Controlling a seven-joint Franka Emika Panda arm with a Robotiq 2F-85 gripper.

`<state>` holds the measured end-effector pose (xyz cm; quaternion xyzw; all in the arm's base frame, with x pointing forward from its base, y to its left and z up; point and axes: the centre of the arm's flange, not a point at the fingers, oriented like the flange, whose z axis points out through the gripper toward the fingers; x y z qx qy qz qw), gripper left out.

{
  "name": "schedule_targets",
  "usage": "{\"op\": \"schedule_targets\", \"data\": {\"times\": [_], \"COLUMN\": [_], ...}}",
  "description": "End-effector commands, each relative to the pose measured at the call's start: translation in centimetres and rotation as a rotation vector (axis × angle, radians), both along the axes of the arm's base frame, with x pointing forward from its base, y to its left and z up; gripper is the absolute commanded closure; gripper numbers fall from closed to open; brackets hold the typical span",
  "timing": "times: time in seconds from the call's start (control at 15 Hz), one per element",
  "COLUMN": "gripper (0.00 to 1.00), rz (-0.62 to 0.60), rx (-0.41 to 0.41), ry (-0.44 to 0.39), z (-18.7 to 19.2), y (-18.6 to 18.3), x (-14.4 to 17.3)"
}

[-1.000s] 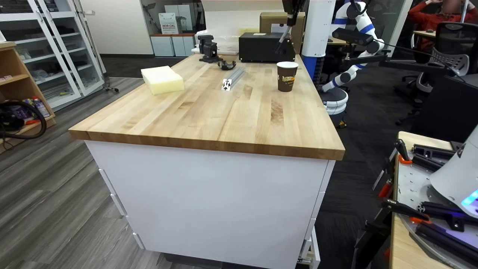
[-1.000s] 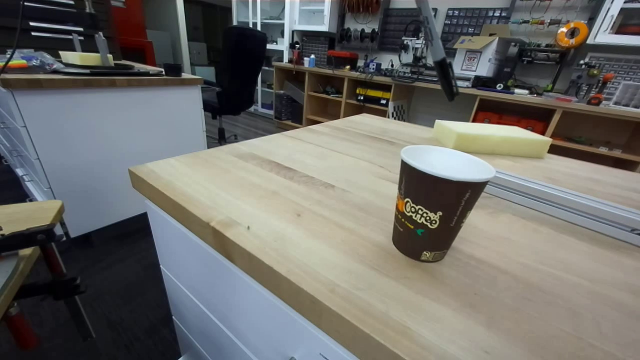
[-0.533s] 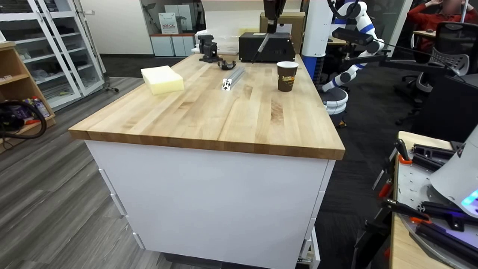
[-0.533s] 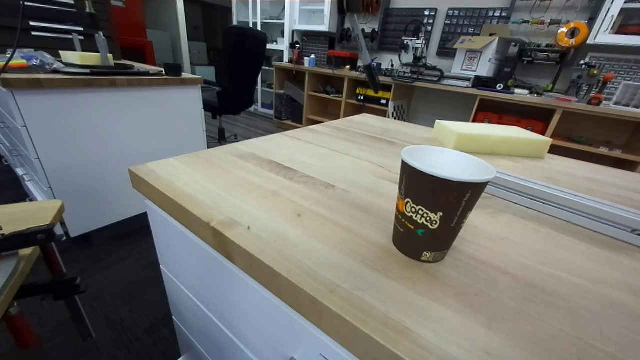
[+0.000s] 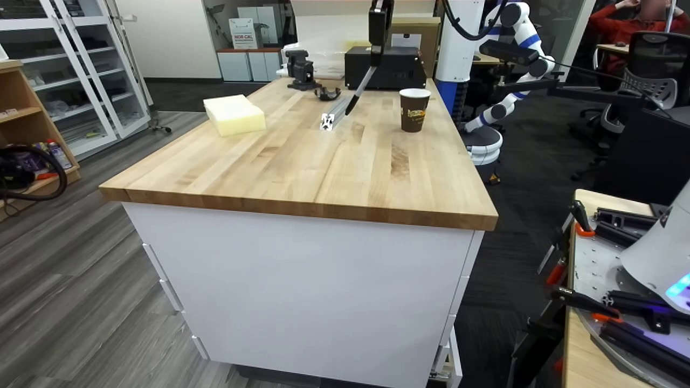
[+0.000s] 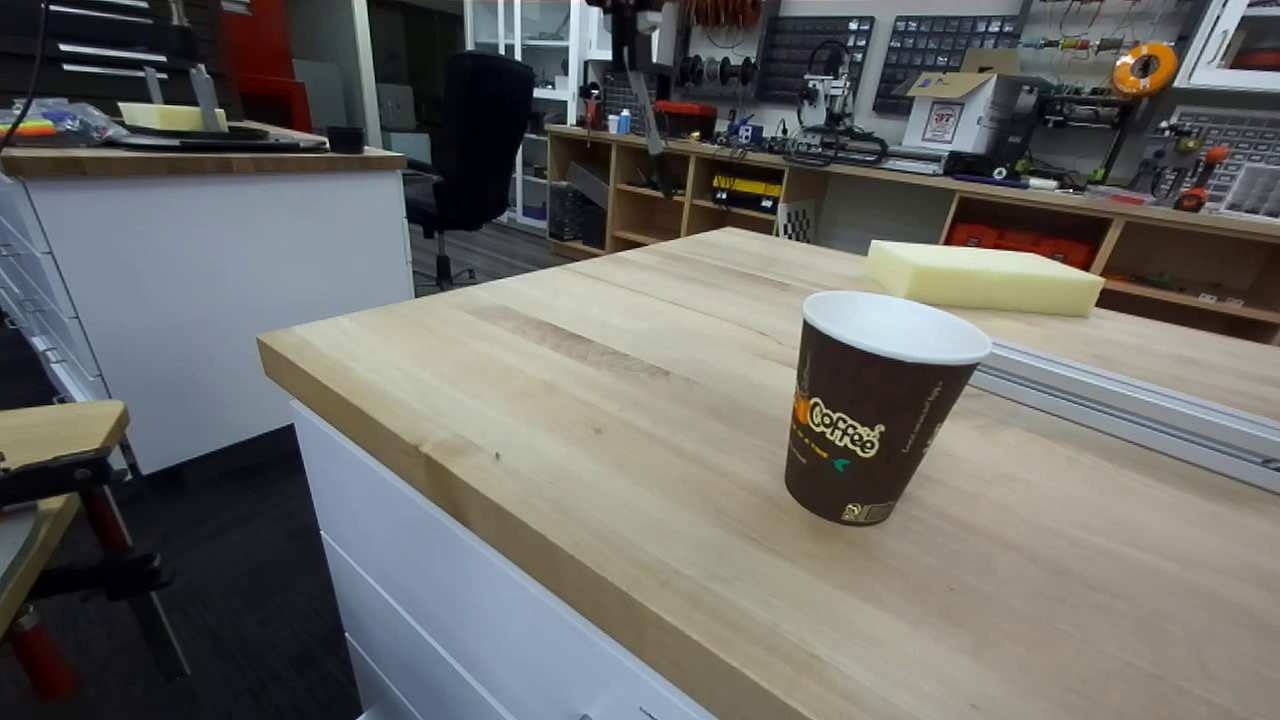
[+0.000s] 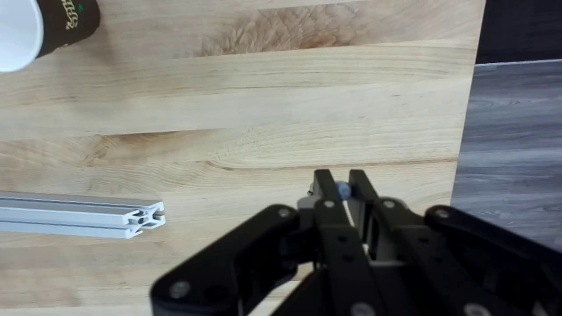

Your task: Move the cup to the right side of the marker then put the marker in the cup then remove the marker out of the cup

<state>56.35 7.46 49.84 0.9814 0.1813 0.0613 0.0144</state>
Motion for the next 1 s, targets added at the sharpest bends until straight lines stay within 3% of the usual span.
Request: {"op": "schedule_targets", "data": {"times": [0.0, 0.47, 0.53, 0.6, 0.73, 0.93], "gripper": [0.97, 0.97, 0.84, 0.63, 0.59, 0.41], "rz": [0.058, 0.094, 0.097, 0.093, 0.082, 0.048], "rx": [-0.011, 0.036, 0.036, 0.033, 0.021, -0.006], "ry": [0.034, 0.024, 0.021, 0.014, 0.009, 0.049], "z": [-1.9, -6.5, -7.0, -7.6, -8.3, -8.7], "y": [1.3, 5.9, 6.2, 7.7, 8.5, 9.5], "x": [0.2, -0.8, -1.0, -2.0, -2.7, -3.7]}}
